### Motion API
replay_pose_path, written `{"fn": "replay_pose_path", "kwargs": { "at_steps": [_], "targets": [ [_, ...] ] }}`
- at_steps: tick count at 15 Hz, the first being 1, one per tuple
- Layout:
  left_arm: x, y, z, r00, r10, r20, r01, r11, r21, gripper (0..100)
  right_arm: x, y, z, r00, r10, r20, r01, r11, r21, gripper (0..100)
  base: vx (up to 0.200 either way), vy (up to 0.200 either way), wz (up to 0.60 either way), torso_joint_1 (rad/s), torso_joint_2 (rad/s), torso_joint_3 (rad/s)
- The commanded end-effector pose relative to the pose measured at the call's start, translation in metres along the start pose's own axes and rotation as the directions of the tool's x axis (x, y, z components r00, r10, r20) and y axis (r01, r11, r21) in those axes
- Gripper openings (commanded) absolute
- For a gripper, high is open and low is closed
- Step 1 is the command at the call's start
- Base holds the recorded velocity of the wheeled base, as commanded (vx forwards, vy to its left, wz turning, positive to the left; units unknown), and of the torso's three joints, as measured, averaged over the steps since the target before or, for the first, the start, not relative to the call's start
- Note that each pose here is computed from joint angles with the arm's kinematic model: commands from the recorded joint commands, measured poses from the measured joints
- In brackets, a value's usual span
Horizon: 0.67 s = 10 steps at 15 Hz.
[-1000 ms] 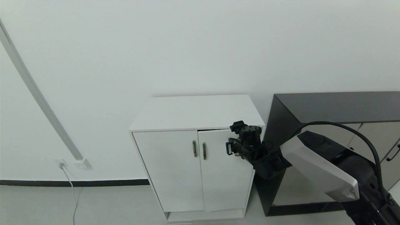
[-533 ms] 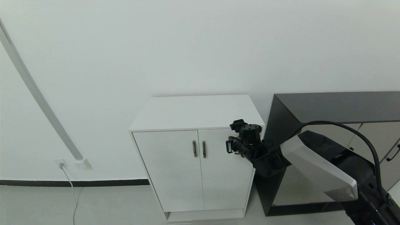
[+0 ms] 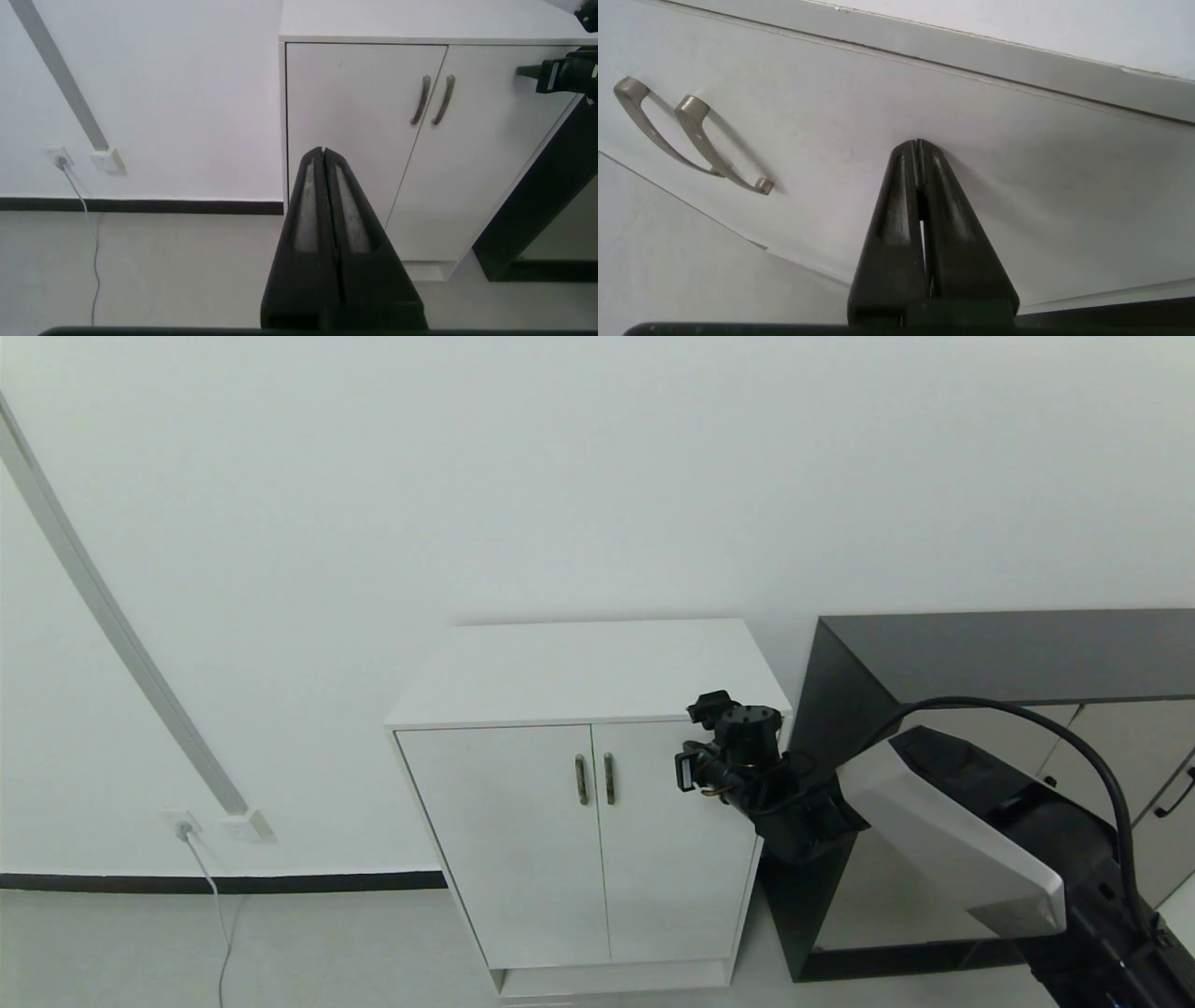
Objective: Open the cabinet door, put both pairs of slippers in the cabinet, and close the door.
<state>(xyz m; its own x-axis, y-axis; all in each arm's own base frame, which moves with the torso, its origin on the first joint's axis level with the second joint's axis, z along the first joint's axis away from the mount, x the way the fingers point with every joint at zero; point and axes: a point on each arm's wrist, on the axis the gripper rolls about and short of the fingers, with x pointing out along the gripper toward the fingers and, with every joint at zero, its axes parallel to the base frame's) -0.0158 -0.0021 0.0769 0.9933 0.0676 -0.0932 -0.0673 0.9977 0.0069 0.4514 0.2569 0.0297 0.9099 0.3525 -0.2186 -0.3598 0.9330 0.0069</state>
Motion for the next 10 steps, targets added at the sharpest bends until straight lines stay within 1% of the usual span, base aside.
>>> {"fn": "replay_pose_path", "kwargs": {
  "at_steps": [1,7,10],
  "targets": [
    [0.000,0.000,0.000,1.000,0.001,0.000,-0.001,1.000,0.000,0,0.000,0.000,0.001,1.000,0.001,0.002,-0.001,1.000,0.000,0,0.000,0.000,0.00,0.000,0.00,0.000],
    [0.000,0.000,0.000,1.000,0.001,0.000,-0.001,1.000,0.000,0,-0.001,0.000,0.005,1.000,0.001,0.013,-0.001,1.000,0.002,0,0.000,0.000,0.00,0.000,0.00,0.000],
    [0.000,0.000,0.000,1.000,0.001,0.000,-0.001,1.000,0.000,0,-0.020,0.001,0.018,1.000,0.006,0.020,-0.006,1.000,0.003,0,0.000,0.000,0.00,0.000,0.00,0.000]
  ]
}}
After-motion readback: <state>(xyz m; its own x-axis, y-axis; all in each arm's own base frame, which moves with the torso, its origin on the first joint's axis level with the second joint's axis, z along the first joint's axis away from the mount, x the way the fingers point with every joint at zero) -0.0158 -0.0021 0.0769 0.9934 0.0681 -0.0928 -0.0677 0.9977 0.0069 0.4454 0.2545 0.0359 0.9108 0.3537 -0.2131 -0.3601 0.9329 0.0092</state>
